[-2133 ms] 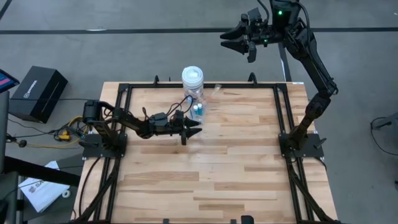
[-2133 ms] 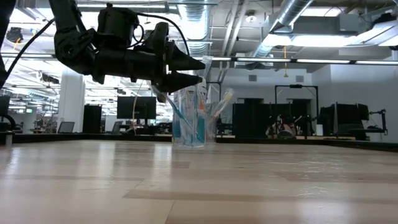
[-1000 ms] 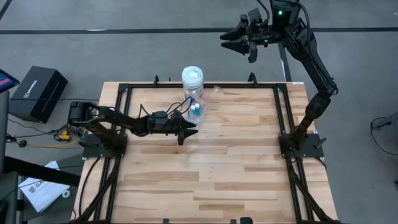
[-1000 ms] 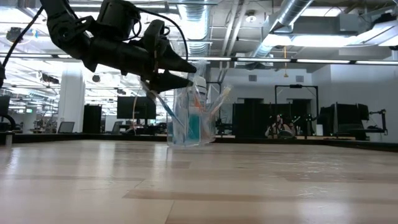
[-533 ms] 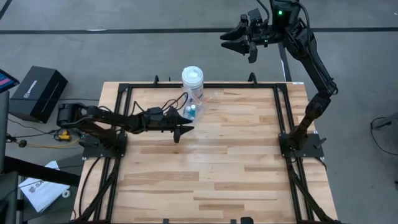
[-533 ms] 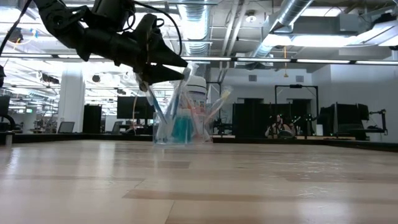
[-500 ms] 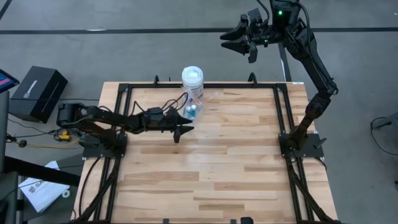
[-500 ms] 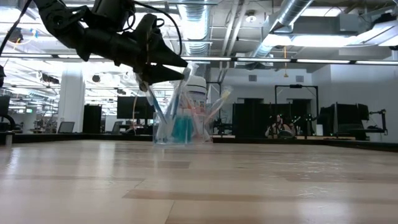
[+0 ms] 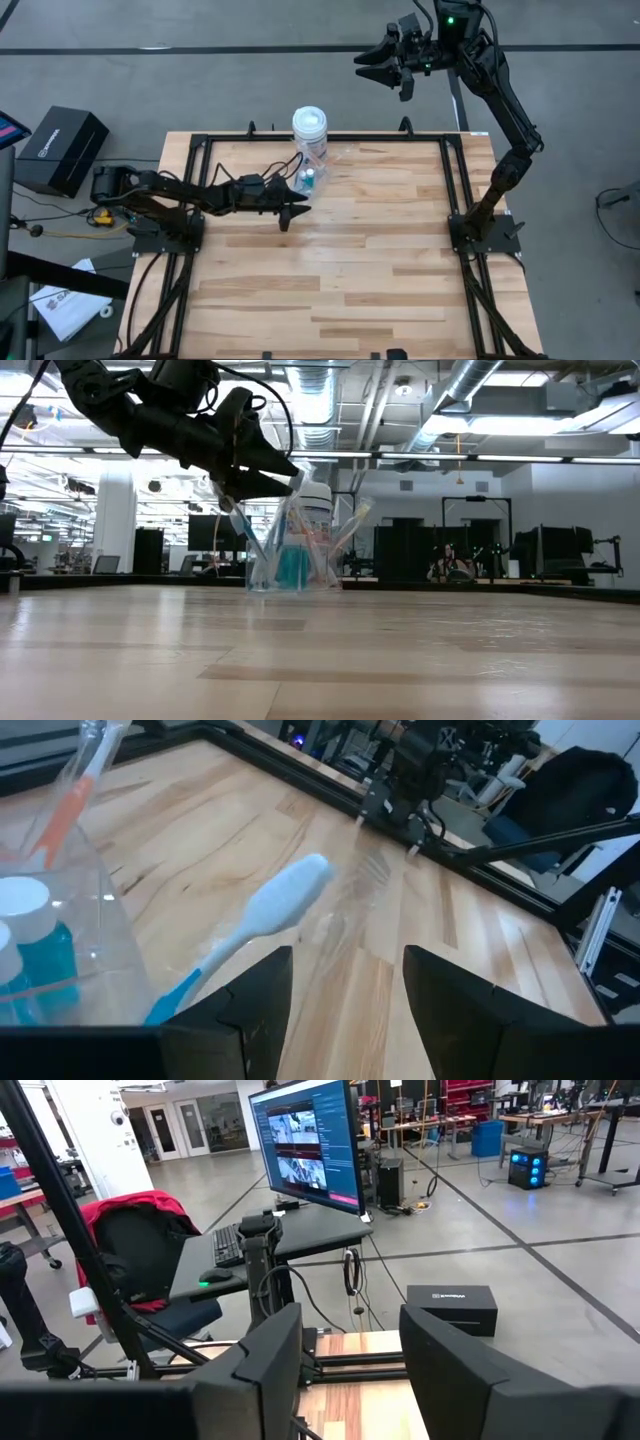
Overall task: Pick & Place toothbrushing station
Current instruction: Put the blue toothbrush into the transparent organizer
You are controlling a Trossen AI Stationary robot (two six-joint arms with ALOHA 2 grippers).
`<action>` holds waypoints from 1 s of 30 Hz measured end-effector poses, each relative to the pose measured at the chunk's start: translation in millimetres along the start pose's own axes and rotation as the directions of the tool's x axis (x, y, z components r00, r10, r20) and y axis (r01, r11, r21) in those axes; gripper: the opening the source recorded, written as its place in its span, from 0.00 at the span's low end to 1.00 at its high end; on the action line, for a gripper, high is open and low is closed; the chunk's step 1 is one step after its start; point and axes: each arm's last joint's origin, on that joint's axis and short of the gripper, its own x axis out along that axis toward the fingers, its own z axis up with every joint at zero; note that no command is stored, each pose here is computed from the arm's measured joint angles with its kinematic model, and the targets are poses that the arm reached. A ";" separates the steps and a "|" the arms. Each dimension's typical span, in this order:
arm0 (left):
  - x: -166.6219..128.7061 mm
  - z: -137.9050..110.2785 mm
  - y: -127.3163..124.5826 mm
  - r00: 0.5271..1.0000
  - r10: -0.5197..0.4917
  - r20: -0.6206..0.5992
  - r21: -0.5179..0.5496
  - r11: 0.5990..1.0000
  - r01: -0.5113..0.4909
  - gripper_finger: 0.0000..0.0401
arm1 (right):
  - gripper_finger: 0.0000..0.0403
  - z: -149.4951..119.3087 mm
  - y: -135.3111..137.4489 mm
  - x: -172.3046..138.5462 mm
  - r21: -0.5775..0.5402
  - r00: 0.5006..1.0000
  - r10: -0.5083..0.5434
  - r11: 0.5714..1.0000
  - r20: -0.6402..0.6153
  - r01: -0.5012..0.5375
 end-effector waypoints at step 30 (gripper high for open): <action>-11.3 10.7 4.7 0.996 0.079 0.044 0.008 0.997 -0.080 0.47 | 0.40 -0.2 0.0 0.0 -0.077 1.000 0.000 0.997 -0.002 0.000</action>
